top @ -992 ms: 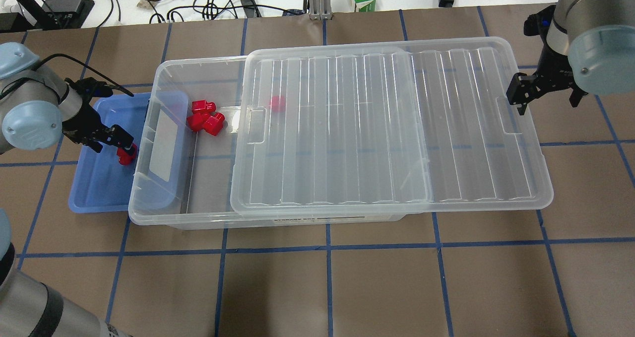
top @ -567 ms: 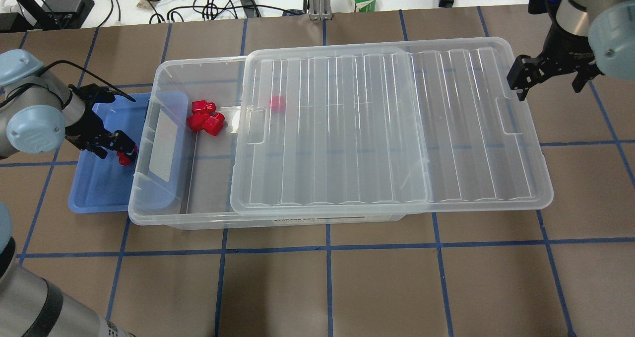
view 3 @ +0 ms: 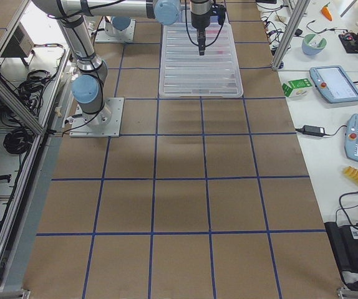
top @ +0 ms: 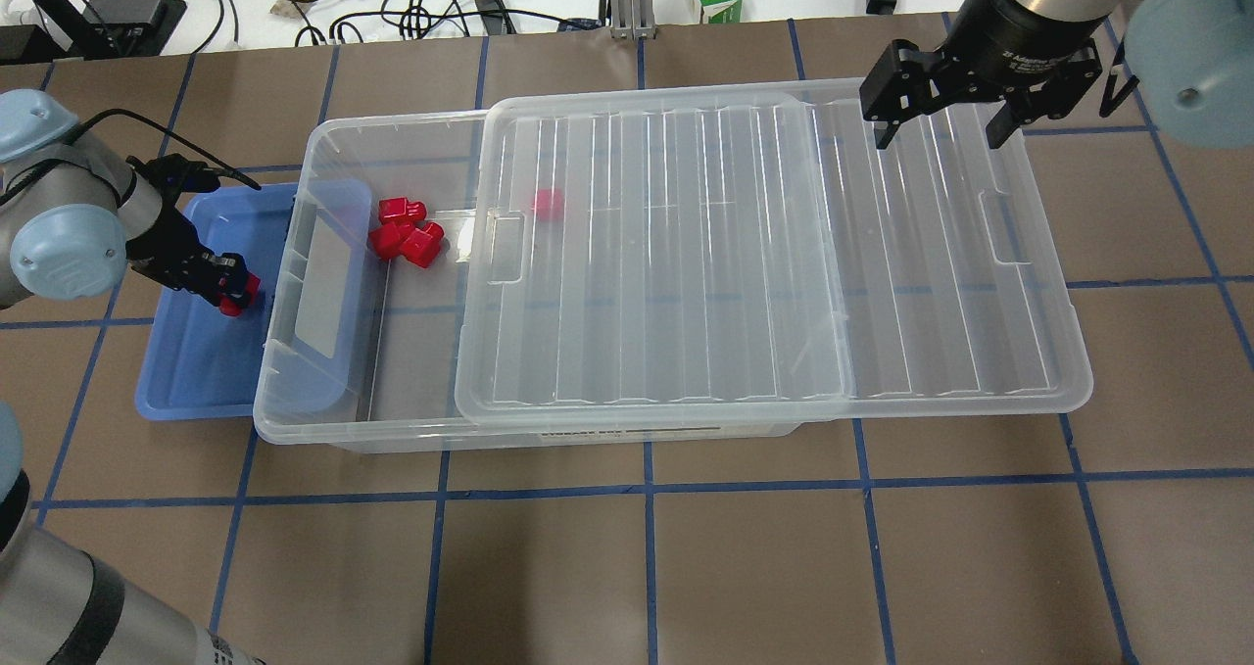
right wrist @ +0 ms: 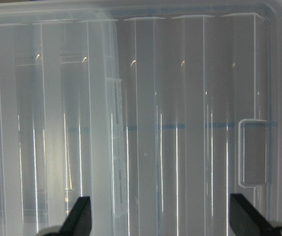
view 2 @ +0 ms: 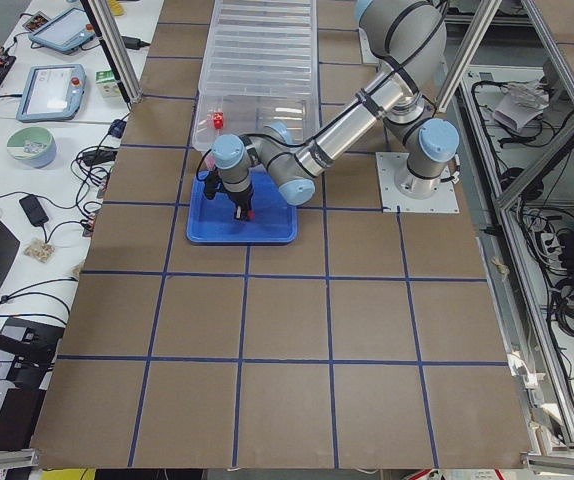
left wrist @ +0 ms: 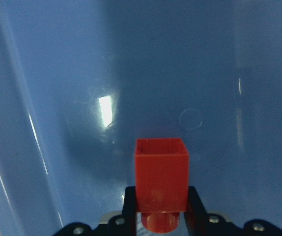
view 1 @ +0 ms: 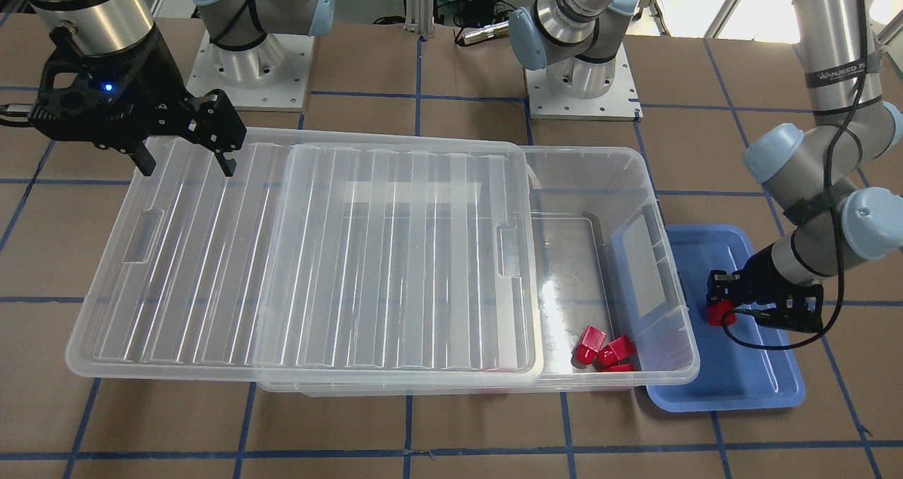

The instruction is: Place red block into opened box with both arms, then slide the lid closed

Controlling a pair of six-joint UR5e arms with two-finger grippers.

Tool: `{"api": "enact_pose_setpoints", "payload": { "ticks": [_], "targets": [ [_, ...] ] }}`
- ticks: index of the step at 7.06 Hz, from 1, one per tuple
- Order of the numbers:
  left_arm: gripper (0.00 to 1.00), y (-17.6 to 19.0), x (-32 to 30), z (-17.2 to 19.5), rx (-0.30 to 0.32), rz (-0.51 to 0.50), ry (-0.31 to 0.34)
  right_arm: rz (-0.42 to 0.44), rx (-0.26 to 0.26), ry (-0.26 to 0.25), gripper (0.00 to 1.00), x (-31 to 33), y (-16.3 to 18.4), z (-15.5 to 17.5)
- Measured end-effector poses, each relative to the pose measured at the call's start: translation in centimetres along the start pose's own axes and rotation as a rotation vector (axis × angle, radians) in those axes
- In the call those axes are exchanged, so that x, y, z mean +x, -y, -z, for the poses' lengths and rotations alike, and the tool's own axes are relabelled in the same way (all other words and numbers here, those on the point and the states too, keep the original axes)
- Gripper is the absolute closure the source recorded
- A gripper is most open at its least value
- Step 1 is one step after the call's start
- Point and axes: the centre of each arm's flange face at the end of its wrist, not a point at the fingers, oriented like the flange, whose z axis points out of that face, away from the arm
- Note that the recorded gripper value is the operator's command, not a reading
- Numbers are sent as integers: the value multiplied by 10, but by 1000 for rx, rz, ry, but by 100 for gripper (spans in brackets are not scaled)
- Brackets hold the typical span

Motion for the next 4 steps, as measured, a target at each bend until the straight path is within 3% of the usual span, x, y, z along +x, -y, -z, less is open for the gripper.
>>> {"api": "enact_pose_setpoints", "payload": {
  "ticks": [2, 4],
  "targets": [
    [100, 17, 3, 63, 19, -22, 23, -7, 6, -2, 0, -18, 8, 6],
    [100, 25, 54, 149, -9, -78, 4, -12, 7, -2, 0, -39, 15, 6]
  ]
}}
